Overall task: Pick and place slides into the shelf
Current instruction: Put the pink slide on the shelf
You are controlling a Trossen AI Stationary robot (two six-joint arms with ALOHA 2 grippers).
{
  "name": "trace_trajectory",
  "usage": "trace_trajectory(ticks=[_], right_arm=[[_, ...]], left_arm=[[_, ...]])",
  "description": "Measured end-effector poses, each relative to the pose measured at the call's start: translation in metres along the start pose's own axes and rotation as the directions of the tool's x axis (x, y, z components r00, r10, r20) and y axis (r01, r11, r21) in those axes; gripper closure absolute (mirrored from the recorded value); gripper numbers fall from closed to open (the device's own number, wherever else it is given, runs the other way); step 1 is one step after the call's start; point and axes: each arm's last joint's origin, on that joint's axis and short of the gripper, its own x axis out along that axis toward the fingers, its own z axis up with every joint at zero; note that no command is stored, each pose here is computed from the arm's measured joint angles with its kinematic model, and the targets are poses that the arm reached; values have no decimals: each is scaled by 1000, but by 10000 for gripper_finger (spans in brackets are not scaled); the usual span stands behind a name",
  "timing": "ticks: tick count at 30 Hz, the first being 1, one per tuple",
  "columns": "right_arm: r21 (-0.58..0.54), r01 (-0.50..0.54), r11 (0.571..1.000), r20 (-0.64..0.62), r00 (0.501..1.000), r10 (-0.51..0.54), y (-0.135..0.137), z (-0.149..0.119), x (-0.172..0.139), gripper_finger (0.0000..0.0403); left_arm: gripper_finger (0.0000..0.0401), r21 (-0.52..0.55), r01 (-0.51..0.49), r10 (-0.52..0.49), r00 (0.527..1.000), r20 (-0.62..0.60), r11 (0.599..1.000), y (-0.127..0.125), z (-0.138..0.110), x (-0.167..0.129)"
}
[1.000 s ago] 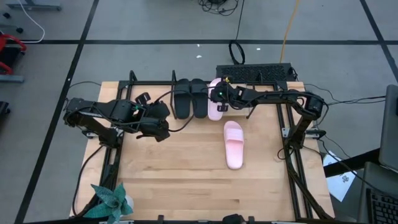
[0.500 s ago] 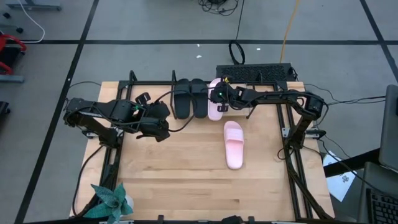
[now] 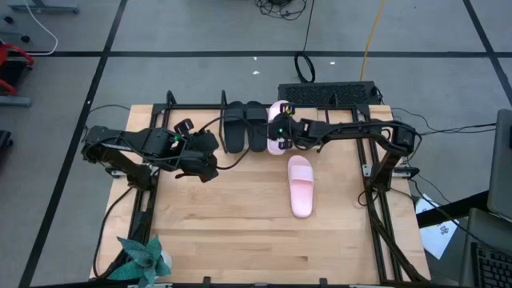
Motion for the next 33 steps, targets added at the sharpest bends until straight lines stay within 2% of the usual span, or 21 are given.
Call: trace_trajectory(ticks=[3, 6, 9, 12, 14, 16, 19, 21, 26, 30, 33], right_arm=[[-70, 55, 996, -20, 998, -56, 6, 7, -12, 261], [-103, 94, 990, 12, 996, -93, 10, 16, -33, 261], [-76, 120, 990, 91, 989, -113, 13, 27, -65, 261], [-26, 87, 996, 184, 980, -80, 19, 32, -107, 261], [8, 34, 999, 230, 973, -35, 25, 29, -136, 261], [30, -80, 996, 266, 962, 69, 34, 22, -162, 261], [60, -314, 947, 268, 919, 288, 49, 6, -190, 261], [69, -401, 913, 225, 898, 377, 60, -2, -202, 261], [79, -444, 893, 156, 890, 429, 75, -9, -208, 261], [82, -514, 854, 72, 858, 509, 97, -19, -184, 261], [85, -507, 857, -6, 860, 510, 113, -31, -168, 261]], left_arm=[[252, 1, -1, 1, 1000, -1, 1000, 0, 0, 0], [252, 2, -1, 1, 1000, -1, 1000, 0, 0, 0], [252, 17, -1, 1, 1000, -1, 1000, 0, 0, 0], [252, 27, -1, 1, 1000, -1, 1000, 0, 0, 0], [252, 27, -1, 1, 1000, -1, 1000, 0, 0, 0], [252, 27, 0, 0, 1000, -1, 1000, 0, 0, 0], [252, 27, 0, 0, 1000, -2, 1000, 0, 0, 0], [252, 27, 0, 0, 1000, -1, 1000, 0, 0, 0], [252, 24, 2, -2, 1000, 2, 1000, 0, 0, 0], [252, 14, 5, -5, 1000, 7, 1000, -1, 1, 0], [252, 7, 15, -15, 1000, 5, 1000, -2, 0, -1]])
